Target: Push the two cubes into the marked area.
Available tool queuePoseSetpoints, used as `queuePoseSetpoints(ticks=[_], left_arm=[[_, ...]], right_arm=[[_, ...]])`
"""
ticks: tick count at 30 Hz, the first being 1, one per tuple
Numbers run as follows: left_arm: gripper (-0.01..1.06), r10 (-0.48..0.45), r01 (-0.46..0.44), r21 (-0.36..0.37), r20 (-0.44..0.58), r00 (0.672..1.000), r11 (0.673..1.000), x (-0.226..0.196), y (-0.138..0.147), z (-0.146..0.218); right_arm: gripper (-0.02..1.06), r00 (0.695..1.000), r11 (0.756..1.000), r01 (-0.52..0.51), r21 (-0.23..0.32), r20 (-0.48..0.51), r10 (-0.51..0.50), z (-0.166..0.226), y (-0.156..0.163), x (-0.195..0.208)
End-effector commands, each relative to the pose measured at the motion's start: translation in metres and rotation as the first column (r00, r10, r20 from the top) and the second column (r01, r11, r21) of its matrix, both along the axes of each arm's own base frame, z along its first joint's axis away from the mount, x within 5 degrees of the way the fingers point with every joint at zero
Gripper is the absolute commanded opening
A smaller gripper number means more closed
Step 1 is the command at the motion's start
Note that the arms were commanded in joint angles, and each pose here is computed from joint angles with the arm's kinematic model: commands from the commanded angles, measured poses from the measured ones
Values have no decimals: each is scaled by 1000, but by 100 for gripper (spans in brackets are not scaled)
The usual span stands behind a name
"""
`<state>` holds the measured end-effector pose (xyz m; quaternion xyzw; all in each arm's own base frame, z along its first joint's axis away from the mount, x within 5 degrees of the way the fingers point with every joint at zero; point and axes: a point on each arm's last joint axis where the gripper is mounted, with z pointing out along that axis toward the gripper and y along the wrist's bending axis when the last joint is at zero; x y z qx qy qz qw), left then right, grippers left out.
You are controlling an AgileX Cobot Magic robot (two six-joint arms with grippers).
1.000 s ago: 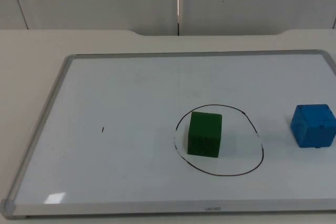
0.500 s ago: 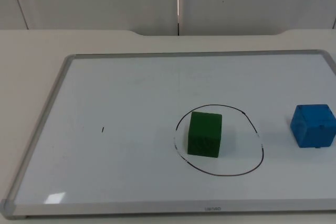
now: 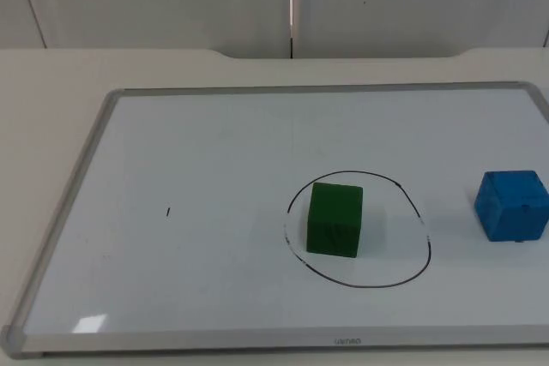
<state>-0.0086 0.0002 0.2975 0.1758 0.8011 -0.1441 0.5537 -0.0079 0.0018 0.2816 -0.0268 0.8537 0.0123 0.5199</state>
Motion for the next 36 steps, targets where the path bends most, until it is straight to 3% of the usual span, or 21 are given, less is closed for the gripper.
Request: queuePoseSetpoints(ticks=[1,10,36], left_arm=[[0,9,-9,16,-37,999,1000,2,0,-9],[0,18,-8,78,-121,993,997,4,0,-24],[0,24,-14,85,-115,993,996,4,1,-23]], right_arm=[[105,1000,1000,-4,6,2,4,-2,1,0],[105,1000,1000,-4,6,2,4,-2,1,0],[105,1000,1000,-4,5,2,4,-2,0,0]])
